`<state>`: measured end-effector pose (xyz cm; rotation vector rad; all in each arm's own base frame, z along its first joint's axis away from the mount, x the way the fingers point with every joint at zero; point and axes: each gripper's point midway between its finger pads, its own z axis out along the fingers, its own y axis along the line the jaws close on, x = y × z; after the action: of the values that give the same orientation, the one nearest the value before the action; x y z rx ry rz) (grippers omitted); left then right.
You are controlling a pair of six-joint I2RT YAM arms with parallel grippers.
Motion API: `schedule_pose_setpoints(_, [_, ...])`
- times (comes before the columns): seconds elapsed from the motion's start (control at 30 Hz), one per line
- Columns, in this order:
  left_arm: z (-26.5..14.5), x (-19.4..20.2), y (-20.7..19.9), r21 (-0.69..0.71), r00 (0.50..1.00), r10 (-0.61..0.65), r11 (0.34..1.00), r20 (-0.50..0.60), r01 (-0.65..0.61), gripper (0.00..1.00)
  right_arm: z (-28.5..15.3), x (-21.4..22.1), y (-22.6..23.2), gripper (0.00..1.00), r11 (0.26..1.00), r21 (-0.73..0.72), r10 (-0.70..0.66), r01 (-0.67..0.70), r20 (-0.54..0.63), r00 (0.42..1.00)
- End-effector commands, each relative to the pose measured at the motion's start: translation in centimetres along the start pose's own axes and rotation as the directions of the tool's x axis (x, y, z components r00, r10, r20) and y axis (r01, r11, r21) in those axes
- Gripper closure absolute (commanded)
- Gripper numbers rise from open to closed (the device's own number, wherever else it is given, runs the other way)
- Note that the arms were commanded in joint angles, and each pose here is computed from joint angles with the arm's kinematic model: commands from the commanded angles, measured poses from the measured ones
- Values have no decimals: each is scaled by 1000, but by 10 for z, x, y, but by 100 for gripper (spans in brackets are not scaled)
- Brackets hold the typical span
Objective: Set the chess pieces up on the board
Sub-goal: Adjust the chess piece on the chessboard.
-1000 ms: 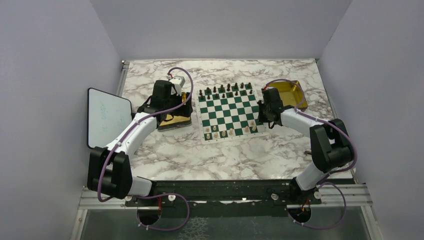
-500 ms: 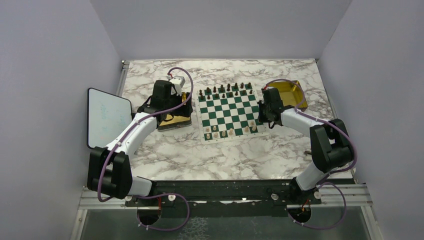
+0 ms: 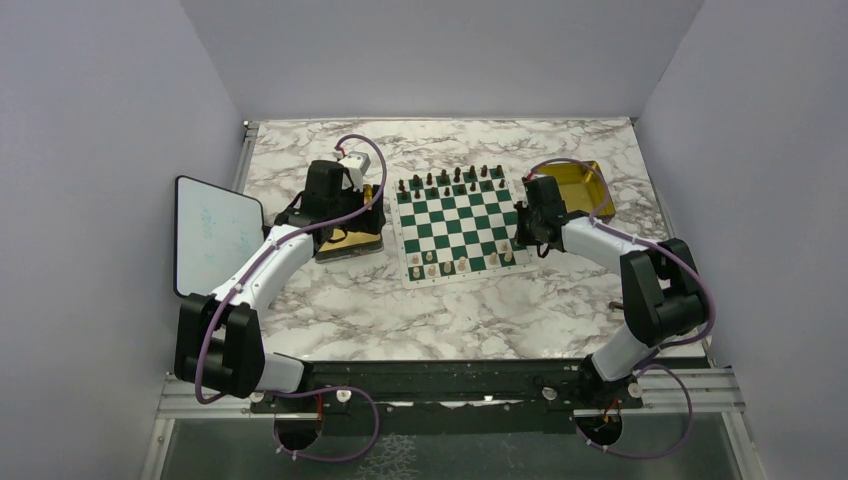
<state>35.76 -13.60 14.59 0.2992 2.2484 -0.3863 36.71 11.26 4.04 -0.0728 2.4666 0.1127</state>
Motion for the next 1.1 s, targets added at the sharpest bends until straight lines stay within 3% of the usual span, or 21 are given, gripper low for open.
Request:
schedule_pose_setpoints(0.0, [-4,-8,-4,22,999,16,1000,38,-17,10,-11,-15,1,87,1000,-8,-1,1,25,1000])
schedule_pose_setpoints(1.07, [-3,-9,-5,25,999,16,1000,37,-17,10,2,-5,3,81,1000,-9,0,-1,-35,999])
